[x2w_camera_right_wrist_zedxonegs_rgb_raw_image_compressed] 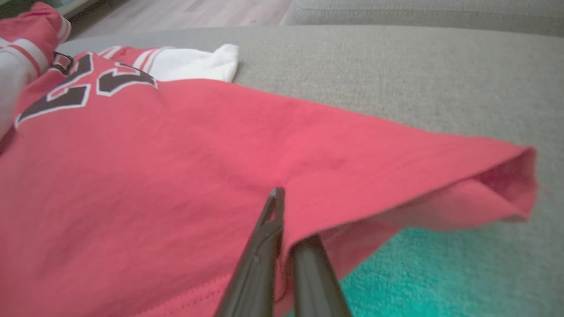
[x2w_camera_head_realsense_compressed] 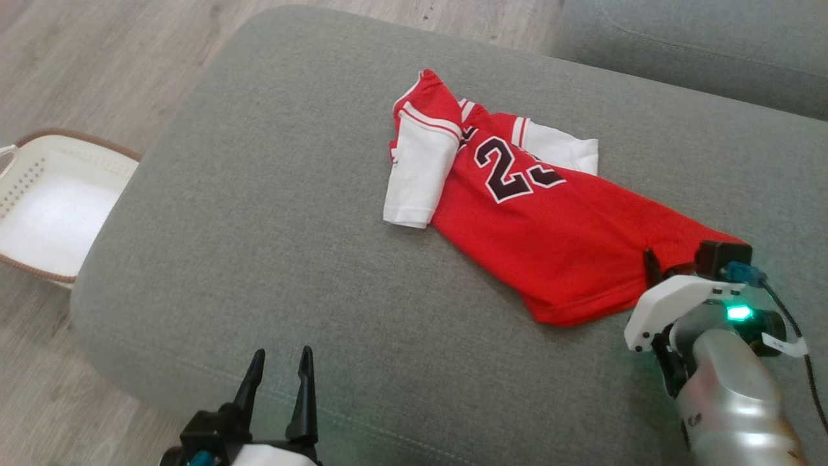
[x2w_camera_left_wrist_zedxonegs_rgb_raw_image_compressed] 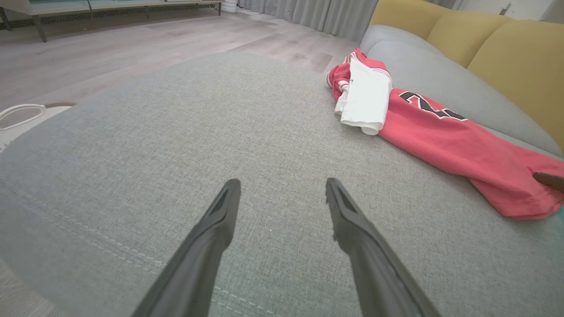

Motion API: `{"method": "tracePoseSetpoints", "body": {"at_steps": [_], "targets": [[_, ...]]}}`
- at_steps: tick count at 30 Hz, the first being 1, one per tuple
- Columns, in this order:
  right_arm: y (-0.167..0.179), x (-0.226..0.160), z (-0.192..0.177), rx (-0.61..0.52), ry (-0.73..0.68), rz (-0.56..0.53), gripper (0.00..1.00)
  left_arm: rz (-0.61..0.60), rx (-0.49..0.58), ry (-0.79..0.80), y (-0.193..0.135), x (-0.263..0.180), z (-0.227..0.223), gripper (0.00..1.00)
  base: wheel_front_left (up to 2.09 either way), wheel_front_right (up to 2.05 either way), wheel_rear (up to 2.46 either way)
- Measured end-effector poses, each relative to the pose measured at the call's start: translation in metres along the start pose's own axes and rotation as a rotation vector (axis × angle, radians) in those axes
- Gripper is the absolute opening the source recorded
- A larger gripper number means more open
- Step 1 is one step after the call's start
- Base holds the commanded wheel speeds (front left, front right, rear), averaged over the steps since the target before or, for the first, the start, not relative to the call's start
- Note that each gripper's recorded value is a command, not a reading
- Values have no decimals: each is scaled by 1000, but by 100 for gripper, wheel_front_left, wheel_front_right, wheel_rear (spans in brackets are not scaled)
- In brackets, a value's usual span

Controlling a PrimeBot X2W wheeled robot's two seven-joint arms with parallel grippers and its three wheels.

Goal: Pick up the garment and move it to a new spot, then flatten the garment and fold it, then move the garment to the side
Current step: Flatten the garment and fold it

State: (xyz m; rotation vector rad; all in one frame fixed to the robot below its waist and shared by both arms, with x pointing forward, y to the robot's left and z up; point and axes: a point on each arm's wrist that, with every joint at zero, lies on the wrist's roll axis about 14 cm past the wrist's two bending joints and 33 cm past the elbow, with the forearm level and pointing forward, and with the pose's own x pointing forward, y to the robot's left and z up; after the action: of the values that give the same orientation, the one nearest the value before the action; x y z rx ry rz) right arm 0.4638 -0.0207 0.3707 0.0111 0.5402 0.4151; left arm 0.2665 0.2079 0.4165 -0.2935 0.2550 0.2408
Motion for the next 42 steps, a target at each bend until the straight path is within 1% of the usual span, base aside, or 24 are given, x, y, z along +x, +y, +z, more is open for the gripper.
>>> {"method": "tracePoseSetpoints", "body": {"at_steps": [4, 9, 12, 17, 21, 23, 24, 25, 26, 30, 33, 36, 38, 41, 42], "targets": [[-3, -1, 4, -17, -19, -3, 0, -7, 10, -1, -1, 4, 1, 100, 0, 0, 0], [-19, -2, 25, -53, -84, -37, 0, -29, 15, 7, -8, 8, -1, 100, 0, 0, 0], [-41, 1, 48, -113, -120, -71, 0, -37, 19, 15, -11, 10, -3, 100, 0, 0, 0], [-79, 11, 100, -217, -173, -139, 0, -44, 24, 20, -14, 15, -3, 100, 0, 0, 0], [-104, 18, 135, -245, -215, -190, 0, -38, 29, 12, -13, 22, 1, 100, 0, 0, 0], [-110, 22, 143, -249, -226, -205, 0, -38, 29, 18, -13, 23, 0, 100, 0, 0, 0], [-112, 25, 144, -248, -225, -207, 21, -35, 33, 22, -13, 24, -1, 100, 0, 0, 0], [-111, 28, 143, -252, -221, -205, 76, -31, 33, 26, -12, 24, -2, 100, 0, 0, 0], [-111, 30, 141, -253, -220, -202, 100, -28, 31, 28, -12, 25, -3, 100, 0, 0, 0], [-99, 31, 133, -244, -227, -177, 100, -28, 33, 18, -13, 30, 1, 100, 0, 0, 0], [-92, 27, 130, -256, -238, -159, 100, -43, 38, 9, -17, 33, 3, 100, 0, 0, 0], [-85, 18, 135, -286, -269, -143, 100, -65, 39, -4, -23, 34, 7, 100, 0, 0, 0], [-75, 12, 139, -303, -292, -123, 100, -85, 43, -17, -27, 35, 10, 100, 0, 0, 0], [-52, 3, 135, -321, -303, -77, 100, -112, 39, -38, -34, 35, 16, 100, 0, 0, 0], [-52, 3, 135, -321, -303, -77, 100, -112, 39, -38, -34, 35, 16, 100, 0, 0, 0]]}}
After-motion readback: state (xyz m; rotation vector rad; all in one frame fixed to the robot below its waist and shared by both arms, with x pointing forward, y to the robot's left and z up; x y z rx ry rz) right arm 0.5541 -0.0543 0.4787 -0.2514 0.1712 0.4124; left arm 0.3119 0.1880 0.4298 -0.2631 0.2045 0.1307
